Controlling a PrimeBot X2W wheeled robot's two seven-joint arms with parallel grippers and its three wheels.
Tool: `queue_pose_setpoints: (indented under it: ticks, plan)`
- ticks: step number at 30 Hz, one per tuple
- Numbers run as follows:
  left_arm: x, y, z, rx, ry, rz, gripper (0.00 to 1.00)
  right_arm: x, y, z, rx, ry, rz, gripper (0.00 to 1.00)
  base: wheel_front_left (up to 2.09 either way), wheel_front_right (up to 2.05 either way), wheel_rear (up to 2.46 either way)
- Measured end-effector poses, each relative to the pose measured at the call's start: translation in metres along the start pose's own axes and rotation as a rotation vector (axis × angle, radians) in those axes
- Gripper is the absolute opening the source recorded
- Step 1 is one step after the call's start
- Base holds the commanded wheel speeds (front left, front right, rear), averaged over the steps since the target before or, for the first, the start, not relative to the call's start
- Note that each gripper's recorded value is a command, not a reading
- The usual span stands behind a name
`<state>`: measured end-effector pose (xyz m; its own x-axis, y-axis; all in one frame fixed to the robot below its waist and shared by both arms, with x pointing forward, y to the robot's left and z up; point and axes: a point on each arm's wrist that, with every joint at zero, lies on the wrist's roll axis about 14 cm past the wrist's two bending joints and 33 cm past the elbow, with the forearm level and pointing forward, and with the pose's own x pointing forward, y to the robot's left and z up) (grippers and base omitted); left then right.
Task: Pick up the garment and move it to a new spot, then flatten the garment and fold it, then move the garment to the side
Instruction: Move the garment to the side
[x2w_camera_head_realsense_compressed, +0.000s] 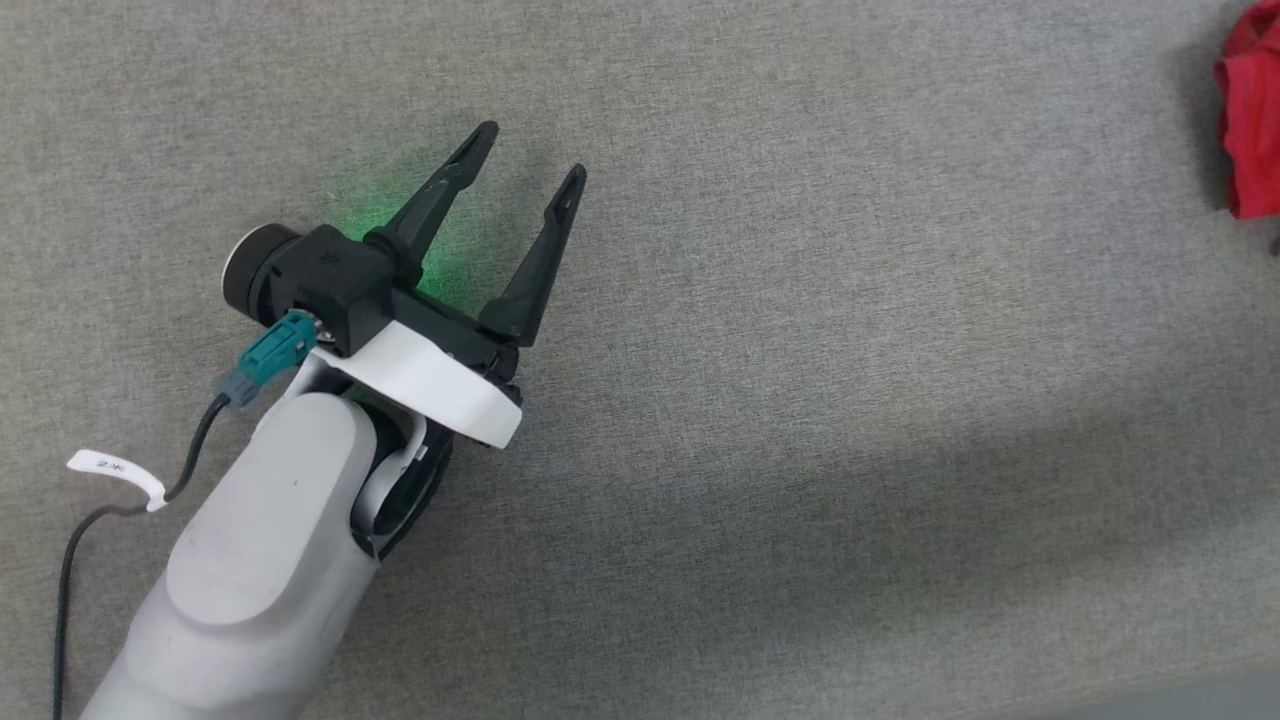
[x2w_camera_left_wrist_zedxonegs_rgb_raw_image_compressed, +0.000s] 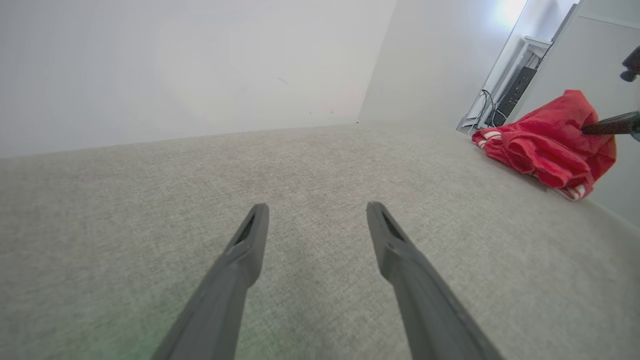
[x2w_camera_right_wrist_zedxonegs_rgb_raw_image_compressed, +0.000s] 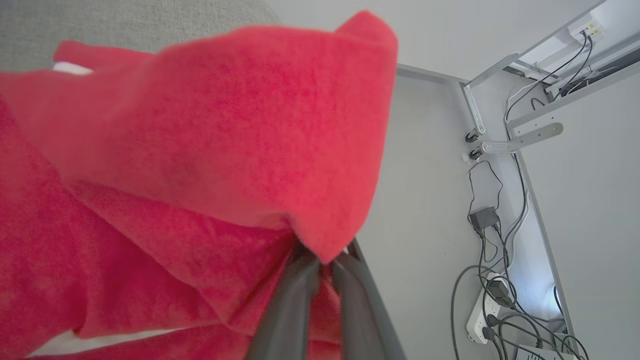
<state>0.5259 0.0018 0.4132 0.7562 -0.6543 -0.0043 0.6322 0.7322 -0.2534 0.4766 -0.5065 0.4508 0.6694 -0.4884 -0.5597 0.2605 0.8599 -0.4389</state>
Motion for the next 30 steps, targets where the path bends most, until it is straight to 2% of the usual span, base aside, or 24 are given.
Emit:
queue_pose_setpoints:
  ticks: [5, 6, 7, 9, 11, 12, 20, 30]
  plan:
    - [0.001, 0.000, 0.001, 0.000, 0.000, -0.005, 1.00, 0.007, 0.014, -0.013, 0.000, 0.030, 0.005, 0.00, 0.00, 0.00, 0.00]
    - [0.000, -0.001, 0.001, 0.002, 0.001, -0.006, 1.00, 0.009, 0.017, -0.012, 0.007, 0.023, 0.008, 0.07, 0.00, 0.00, 0.00]
    - [0.000, 0.000, 0.002, 0.002, -0.002, -0.005, 1.00, 0.010, 0.020, -0.012, 0.007, 0.018, 0.010, 0.28, 0.00, 0.00, 0.00]
    - [-0.001, 0.001, 0.003, 0.002, -0.002, 0.001, 1.00, 0.011, 0.022, -0.011, 0.005, 0.012, 0.009, 0.50, 0.00, 0.00, 0.00]
    - [-0.002, 0.003, 0.005, 0.002, -0.004, 0.007, 1.00, 0.012, 0.023, -0.006, 0.003, -0.010, 0.006, 0.92, 0.00, 0.00, 0.00]
    - [-0.003, 0.004, 0.006, 0.002, -0.005, 0.011, 1.00, 0.012, 0.023, -0.003, 0.004, -0.023, 0.006, 1.00, 0.00, 0.00, 0.00]
    - [-0.011, 0.010, 0.017, 0.013, -0.021, 0.039, 1.00, 0.006, 0.014, 0.023, 0.014, -0.122, -0.014, 1.00, 0.00, 0.00, 0.00]
    - [-0.025, 0.014, 0.035, 0.019, -0.055, 0.087, 1.00, -0.010, 0.037, 0.069, 0.057, -0.337, 0.049, 1.00, 0.00, 0.00, 0.00]
